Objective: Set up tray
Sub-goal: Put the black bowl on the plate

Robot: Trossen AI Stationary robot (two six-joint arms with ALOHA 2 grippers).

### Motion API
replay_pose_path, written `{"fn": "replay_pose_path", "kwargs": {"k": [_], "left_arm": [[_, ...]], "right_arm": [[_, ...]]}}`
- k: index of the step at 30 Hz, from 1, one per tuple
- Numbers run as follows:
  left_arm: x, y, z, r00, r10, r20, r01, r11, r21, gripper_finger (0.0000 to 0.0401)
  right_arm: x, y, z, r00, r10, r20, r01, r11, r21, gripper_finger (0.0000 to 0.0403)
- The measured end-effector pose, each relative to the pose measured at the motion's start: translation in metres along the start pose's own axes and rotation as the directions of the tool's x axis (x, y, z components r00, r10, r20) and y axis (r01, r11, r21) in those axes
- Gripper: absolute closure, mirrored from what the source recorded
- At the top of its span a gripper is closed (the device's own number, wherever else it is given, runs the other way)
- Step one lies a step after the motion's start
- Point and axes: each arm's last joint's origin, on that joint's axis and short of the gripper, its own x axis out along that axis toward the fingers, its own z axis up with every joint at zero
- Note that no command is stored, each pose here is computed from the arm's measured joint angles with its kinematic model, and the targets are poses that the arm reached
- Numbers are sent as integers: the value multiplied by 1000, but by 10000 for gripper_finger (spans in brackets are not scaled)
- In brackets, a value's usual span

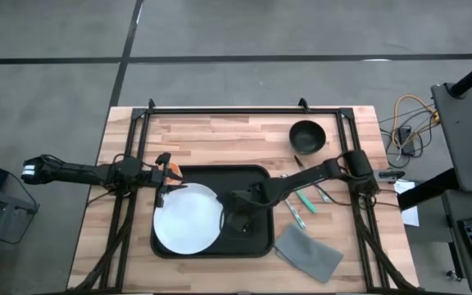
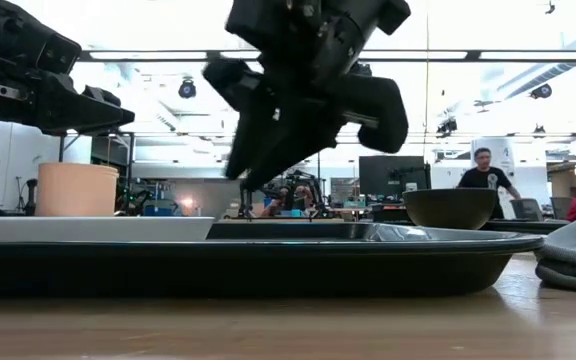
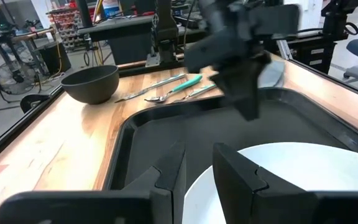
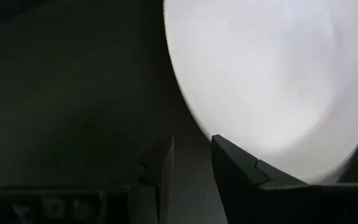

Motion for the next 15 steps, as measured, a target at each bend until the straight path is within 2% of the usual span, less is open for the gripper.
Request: {"fn": "replay_pose_path", "kwargs": {"k": [8, 15], "left_arm": [[0, 0, 0, 1000, 0, 0, 0, 1000, 0, 339], [0, 0, 0, 1000, 0, 0, 0, 1000, 0, 339]], "right_arm": [[-21, -20, -38, 986, 80, -144, -48, 975, 215, 307], [-33, -39, -80, 963, 134, -234, -20, 901, 434, 307]]}}
